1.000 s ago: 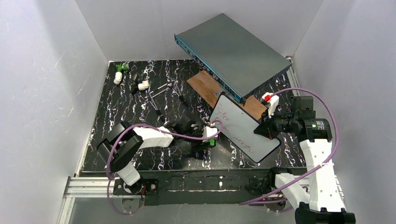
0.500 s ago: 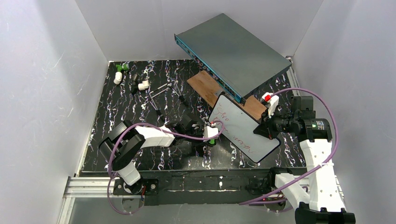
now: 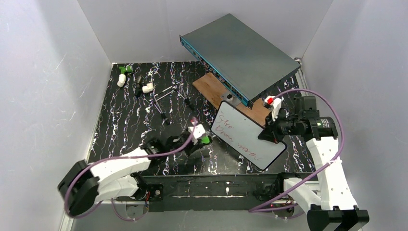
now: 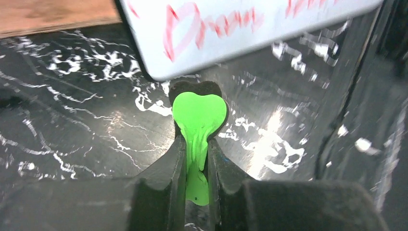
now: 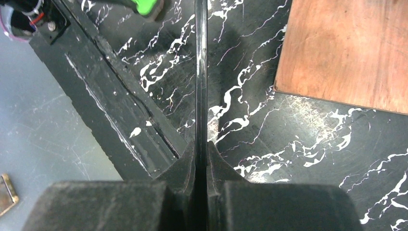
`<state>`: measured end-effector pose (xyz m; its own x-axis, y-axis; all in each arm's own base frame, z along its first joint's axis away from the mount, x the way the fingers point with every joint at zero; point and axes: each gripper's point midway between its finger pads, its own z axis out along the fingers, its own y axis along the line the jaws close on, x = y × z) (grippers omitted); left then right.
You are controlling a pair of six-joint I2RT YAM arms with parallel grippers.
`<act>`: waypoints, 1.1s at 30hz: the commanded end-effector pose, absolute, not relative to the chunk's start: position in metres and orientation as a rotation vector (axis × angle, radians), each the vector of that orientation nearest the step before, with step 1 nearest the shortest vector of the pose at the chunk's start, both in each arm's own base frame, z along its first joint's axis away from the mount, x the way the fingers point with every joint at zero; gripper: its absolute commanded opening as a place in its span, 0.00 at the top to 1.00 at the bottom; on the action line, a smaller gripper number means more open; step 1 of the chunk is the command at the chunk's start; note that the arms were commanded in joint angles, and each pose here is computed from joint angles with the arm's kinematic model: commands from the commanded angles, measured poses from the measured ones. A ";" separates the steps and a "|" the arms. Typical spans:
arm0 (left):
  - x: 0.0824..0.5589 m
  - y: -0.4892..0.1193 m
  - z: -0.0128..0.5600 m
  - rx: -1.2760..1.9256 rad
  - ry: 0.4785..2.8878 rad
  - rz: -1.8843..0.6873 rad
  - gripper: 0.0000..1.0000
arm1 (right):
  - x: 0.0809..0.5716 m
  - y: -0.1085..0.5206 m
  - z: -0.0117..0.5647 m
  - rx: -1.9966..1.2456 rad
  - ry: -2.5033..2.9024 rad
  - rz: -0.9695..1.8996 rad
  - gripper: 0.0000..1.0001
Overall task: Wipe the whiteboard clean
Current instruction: Pick up the whiteboard eraser from the center of the board, then erase the whiteboard using the whiteboard.
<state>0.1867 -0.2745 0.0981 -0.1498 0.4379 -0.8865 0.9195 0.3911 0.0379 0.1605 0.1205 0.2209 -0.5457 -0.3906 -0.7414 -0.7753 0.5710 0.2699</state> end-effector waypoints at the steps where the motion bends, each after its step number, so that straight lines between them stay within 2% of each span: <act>1: 0.180 -0.249 0.127 0.760 1.926 -0.737 1.00 | 0.161 0.142 0.225 -1.054 2.092 0.794 0.99; 6: 0.178 -0.227 0.160 0.493 1.890 -0.780 1.00 | 0.172 0.160 0.217 -1.087 2.092 0.793 0.99; 11: 0.197 -0.215 0.181 0.338 1.834 -0.723 1.00 | 0.180 0.187 0.215 -1.084 2.106 0.894 0.99; 17: 0.217 -0.246 0.173 0.396 1.908 -0.684 1.00 | 0.188 0.199 0.212 -1.044 2.115 0.951 0.99; 21: 0.224 -0.261 0.181 0.432 1.866 -0.681 1.00 | 0.184 0.197 0.213 -1.041 2.055 0.928 0.99; 33: 0.199 -0.239 0.197 0.492 1.713 -0.692 1.00 | 0.159 0.192 0.214 -1.225 1.932 0.832 0.99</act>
<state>0.2031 -0.2479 0.1941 -0.2919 -0.0420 -0.9555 0.6435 0.7305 -0.2287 0.1600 0.1827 0.1969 -0.4362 -0.4779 -0.7625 -0.8772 0.4147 0.2420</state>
